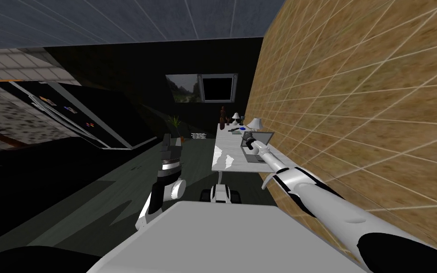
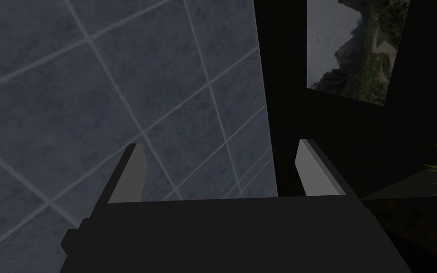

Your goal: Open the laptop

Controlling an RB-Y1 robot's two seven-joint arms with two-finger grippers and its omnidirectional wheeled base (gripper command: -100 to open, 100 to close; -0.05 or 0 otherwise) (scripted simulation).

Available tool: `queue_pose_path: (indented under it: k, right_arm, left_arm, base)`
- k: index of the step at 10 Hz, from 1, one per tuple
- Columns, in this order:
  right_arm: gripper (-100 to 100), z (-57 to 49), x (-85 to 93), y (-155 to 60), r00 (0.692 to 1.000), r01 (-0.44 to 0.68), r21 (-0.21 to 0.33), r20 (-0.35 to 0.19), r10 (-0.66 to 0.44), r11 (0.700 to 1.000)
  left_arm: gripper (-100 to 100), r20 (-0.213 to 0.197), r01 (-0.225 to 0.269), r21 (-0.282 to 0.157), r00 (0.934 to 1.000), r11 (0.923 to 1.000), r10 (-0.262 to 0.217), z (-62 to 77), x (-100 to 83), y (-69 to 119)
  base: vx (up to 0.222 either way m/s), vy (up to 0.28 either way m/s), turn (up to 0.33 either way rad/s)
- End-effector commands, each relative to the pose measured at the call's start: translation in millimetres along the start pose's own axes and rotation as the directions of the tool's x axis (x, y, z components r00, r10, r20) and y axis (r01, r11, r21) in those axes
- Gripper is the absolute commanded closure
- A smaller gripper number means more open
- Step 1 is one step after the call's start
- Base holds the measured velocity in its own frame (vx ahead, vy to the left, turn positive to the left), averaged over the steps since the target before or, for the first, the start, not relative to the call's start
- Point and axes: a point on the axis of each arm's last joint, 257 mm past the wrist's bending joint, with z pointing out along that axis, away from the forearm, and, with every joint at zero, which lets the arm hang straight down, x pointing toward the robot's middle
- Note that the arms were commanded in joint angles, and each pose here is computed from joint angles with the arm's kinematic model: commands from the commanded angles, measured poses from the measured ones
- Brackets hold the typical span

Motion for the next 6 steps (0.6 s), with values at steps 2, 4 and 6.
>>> queue_pose_path:
  k: [2,4,6]
  right_arm:
    - [-100,-14.0,43.1,-41.2,0.997,-0.013,0.082,-0.077,0.019,0.997]
    - [-100,-22.5,53.5,-50.4,0.996,0.004,0.105,-0.094,0.006,0.994]
    - [-100,-35.7,74.0,-58.3,0.991,-0.037,0.127,-0.124,0.053,0.991]
  left_arm:
    - [0,0.000,0.000,0.000,1.0000,1.0000,0.000,0.0,0.0,0.0]
    - [0,0.000,0.000,0.000,1.0000,1.0000,0.000,0.0,0.0,0.0]
    - [0,0.000,0.000,0.000,1.0000,1.0000,0.000,0.0,0.0,0.0]
  base:
    - [0.020,-0.040,0.331]
    - [0.004,-0.022,0.086]
    - [0.001,-0.016,0.157]
